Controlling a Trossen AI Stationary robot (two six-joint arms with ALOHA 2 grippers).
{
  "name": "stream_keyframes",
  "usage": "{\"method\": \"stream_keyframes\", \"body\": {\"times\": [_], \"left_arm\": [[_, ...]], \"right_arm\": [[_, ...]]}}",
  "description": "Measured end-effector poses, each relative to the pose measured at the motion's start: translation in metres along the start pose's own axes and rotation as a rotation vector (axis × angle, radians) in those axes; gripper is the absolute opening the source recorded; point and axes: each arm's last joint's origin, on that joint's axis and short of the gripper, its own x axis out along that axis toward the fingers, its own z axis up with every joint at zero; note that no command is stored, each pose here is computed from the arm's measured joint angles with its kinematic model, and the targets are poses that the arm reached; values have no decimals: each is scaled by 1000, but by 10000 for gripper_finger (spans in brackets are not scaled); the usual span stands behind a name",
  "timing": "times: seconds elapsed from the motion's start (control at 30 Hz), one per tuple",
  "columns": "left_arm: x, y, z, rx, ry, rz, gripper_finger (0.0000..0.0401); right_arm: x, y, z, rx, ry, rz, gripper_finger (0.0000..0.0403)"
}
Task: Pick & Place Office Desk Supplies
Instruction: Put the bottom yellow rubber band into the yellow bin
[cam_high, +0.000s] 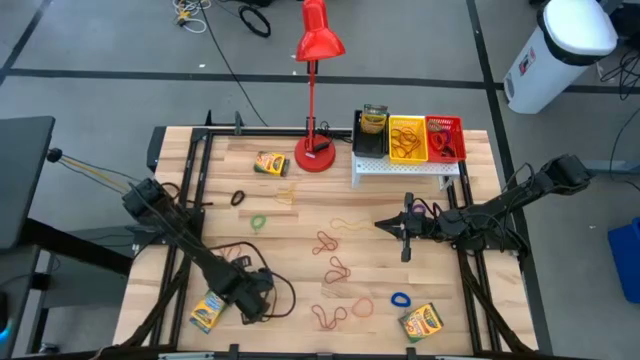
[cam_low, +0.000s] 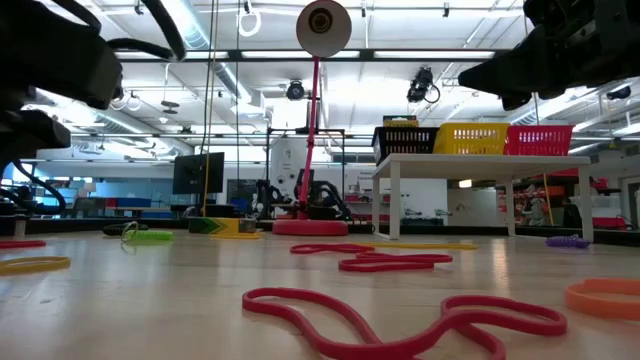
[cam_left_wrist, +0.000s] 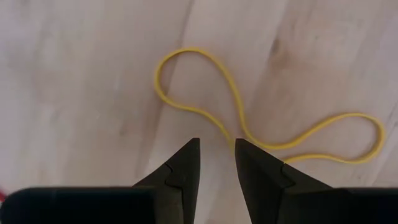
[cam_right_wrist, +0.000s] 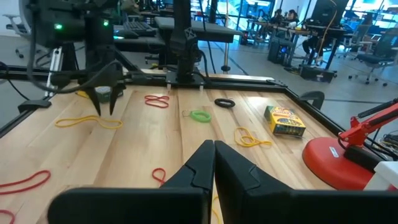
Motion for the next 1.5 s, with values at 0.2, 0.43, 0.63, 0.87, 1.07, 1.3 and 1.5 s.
{"method": "stream_keyframes", "body": {"times": [0.2,0.43,0.63,0.87,1.07,1.3,1.5], "left_arm": [[4,-10,4,15,25,-9,110],[11,-10,3,-6,71,7,95],[9,-9,3,5,66,10,39],[-11,-3,5,38,-30,25,5],[-41,6,11,131,-220,81,4],[-56,18,26,346,-465,308,4],[-55,31,54,468,-568,504,5]], "right_arm": [[0,0,0,0,0,0,21],[0,0,0,0,0,0,21],[0,0,0,0,0,0,21],[0,0,0,0,-1,0,21],[0,0,0,0,-2,0,21],[0,0,3,-8,-29,-5,21],[0,0,6,13,-62,-13,21]]}}
